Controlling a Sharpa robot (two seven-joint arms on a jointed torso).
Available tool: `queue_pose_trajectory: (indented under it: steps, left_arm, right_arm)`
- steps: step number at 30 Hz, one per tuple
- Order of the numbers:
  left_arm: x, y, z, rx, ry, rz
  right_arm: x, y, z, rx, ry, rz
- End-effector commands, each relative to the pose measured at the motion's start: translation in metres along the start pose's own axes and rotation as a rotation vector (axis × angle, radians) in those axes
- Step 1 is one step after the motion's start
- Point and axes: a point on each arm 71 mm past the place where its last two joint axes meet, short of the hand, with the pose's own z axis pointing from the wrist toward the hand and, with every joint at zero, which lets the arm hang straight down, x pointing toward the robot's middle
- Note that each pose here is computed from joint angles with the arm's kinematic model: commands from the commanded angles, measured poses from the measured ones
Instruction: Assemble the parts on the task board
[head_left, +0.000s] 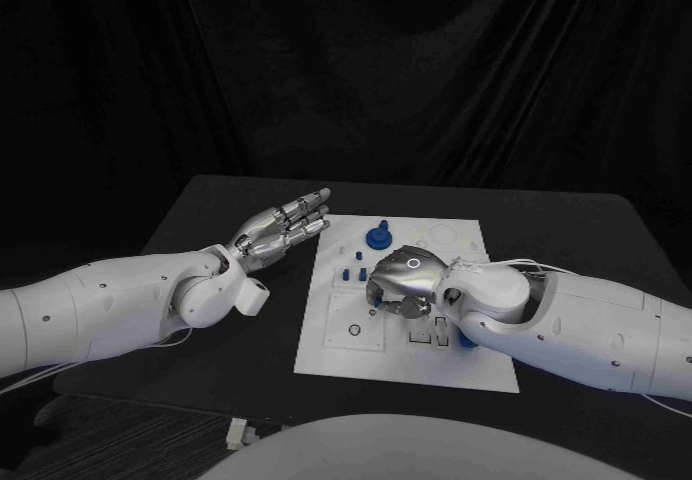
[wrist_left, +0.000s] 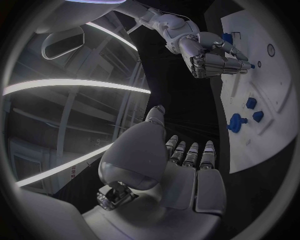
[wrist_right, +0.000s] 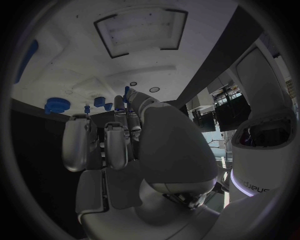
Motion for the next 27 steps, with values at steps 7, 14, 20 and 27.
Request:
queue_pose_trajectory:
  steps: [7, 14, 20, 27]
  left_arm:
    - [0.0022, -0.0021, -0.0002, 0.070, 0.016, -0.027]
    - [0.0027, -0.0004, 0.0003, 0.064, 0.020, -0.031]
    - [0.0032, 0.0005, 0.0006, 0.059, 0.025, -0.035]
    - [0.0036, 0.0012, 0.0008, 0.054, 0.028, -0.038]
  right_arm:
    - [0.0036, 0.0017, 0.0019, 0.011, 0.007, -0.008]
    - [0.0046, 0.0040, 0.0024, 0.006, 0.008, -0.005]
    - [0.0047, 0.0059, 0.0029, 0.002, 0.009, -0.003]
    - [0.0052, 0.0064, 0.0033, 0.002, 0.014, -0.002]
